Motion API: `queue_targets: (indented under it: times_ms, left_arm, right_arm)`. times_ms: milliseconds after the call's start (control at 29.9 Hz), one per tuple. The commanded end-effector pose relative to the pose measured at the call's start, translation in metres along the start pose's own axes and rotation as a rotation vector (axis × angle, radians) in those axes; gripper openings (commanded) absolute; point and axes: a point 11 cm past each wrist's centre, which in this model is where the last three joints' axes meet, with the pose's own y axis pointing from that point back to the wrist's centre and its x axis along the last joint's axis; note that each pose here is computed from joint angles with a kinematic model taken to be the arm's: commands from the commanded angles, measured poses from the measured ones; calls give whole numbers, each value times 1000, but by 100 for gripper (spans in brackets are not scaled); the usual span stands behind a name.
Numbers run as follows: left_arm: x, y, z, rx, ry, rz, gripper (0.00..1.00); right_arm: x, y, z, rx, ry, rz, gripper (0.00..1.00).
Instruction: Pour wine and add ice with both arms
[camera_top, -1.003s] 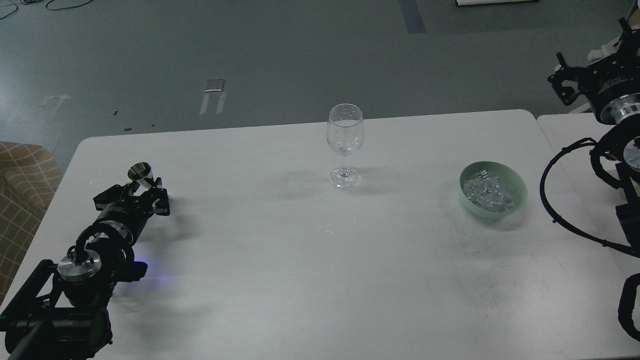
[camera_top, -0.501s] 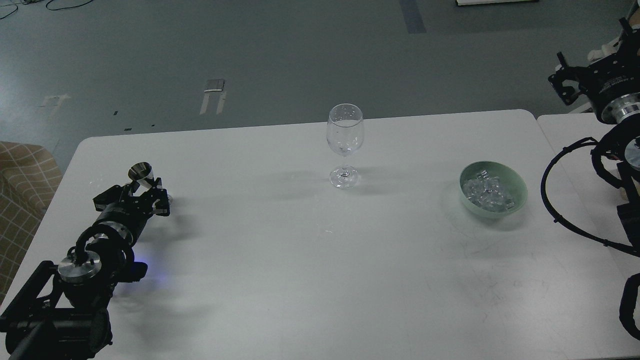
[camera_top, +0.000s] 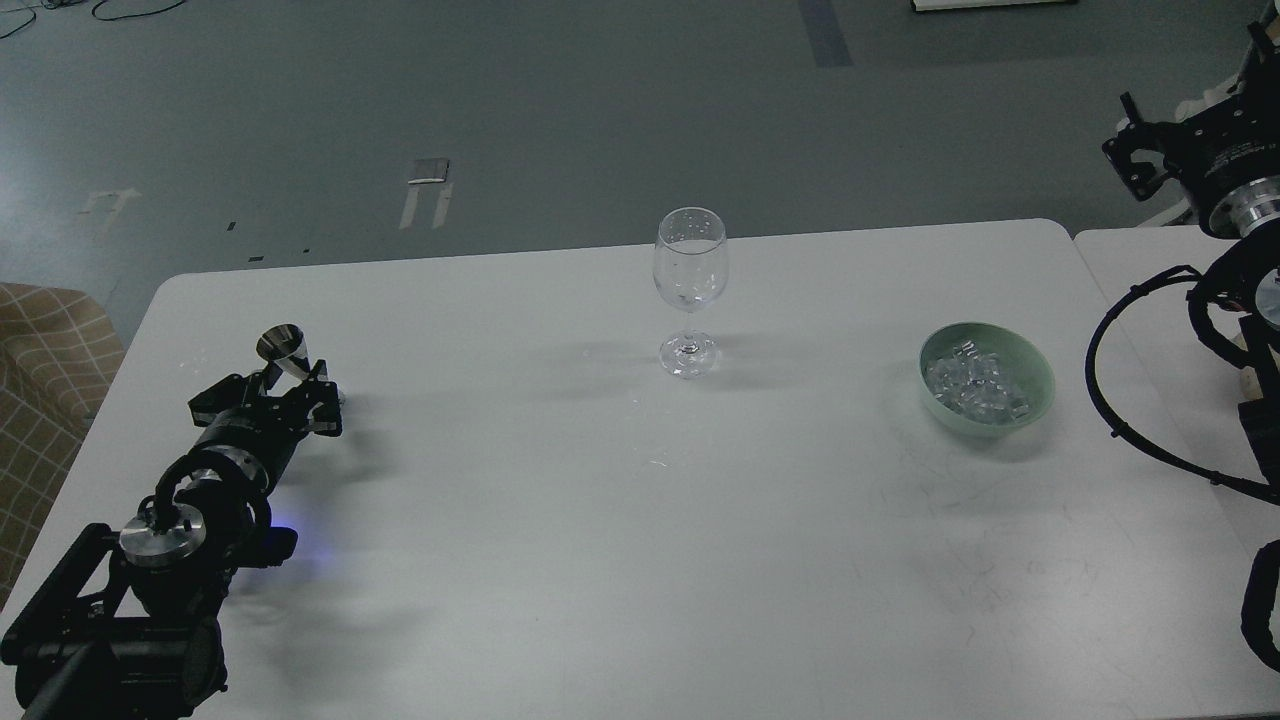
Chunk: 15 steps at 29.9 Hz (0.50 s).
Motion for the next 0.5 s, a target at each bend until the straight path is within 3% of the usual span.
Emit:
queue_targets:
  times_ms: [0,468]
  left_arm:
    - [0,-1,-4,6,6,1,55]
    - [-6,-4,-4,4,5,-12,54]
  right_arm:
    - [1,1,1,-1,0,3,100]
    - [6,3,-6,4,14,12,100]
